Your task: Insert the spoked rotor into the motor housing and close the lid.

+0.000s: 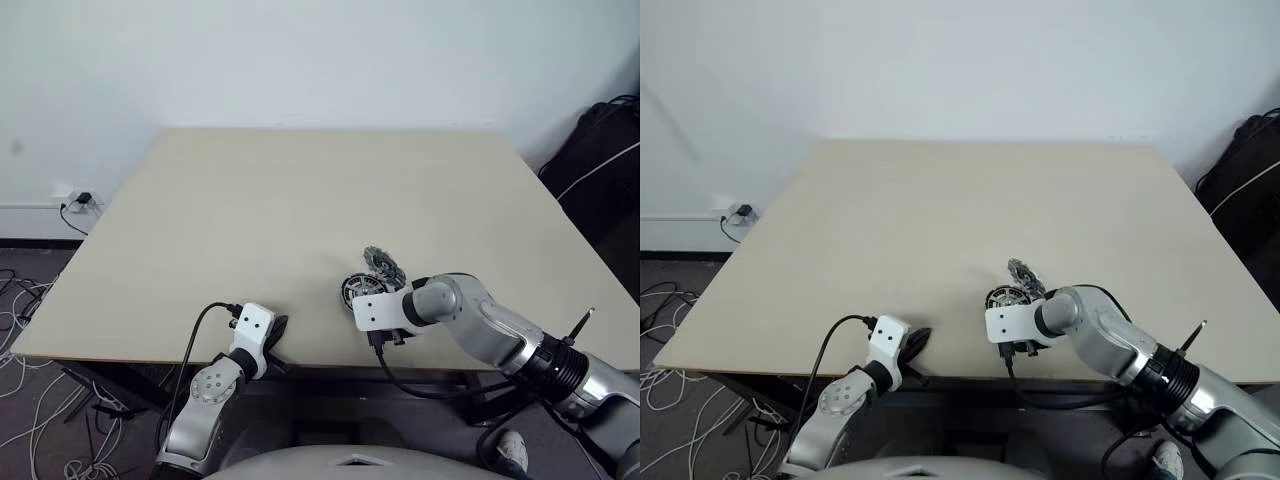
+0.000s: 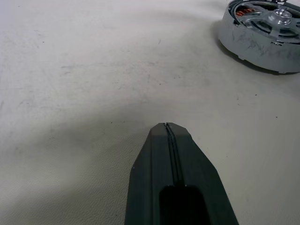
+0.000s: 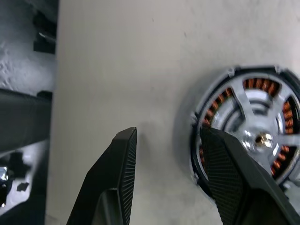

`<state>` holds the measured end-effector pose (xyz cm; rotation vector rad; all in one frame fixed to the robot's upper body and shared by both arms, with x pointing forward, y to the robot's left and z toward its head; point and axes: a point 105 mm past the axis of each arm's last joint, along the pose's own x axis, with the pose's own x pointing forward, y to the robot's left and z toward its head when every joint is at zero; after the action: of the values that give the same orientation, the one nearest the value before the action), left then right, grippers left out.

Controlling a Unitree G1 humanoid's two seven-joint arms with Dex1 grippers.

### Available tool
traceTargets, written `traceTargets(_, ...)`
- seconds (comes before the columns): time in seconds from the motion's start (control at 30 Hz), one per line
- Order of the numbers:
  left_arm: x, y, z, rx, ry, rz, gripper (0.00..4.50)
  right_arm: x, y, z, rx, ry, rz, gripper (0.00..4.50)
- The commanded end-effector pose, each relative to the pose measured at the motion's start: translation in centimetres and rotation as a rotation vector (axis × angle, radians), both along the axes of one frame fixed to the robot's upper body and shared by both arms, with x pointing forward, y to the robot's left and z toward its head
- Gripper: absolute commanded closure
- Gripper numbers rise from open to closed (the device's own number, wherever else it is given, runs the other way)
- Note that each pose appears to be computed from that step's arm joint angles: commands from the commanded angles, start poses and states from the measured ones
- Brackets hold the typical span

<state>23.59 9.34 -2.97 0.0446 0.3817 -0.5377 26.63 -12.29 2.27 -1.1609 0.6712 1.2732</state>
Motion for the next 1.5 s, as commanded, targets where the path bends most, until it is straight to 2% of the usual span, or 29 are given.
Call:
traceTargets(0.03,0.5,-0.2,1.1,-0.024,-0.05,0.001,4.5,1.5,-0.7,1.4,-0.009,-0.053,-0.009,2.22)
traceTargets(0.37,0.6,-0.2,1.1,-0.027,-0.053,0.003,4.5,1.8,-1.3,1.0,-0.023,-0.035,-0.034,2.22)
traceTargets(0.47,0.6,-0.2,1.1,-0.028,-0.054,0.005,4.5,1.8,-1.2,0.6,-0.025,-0.03,-0.038,2.81)
traceTargets(0.63,0.5,-0.1,0.9,-0.027,-0.052,0.01,4.5,1.7,-1.0,0.3,-0.023,-0.024,-0.042,4.31)
traceTargets(0.9,0.5,0.0,0.8,-0.025,-0.049,0.009,4.5,1.6,-0.9,0.2,-0.001,-0.026,-0.066,4.35)
traceTargets(1.27,0.5,-0.4,0.5,-0.029,-0.044,-0.01,4.5,-0.4,1.1,1.7,0.155,0.052,-0.097,4.35)
traceTargets(1.5,0.5,-0.5,0.4,-0.03,-0.045,-0.015,4.5,0.0,2.9,1.7,0.253,0.078,-0.159,4.35)
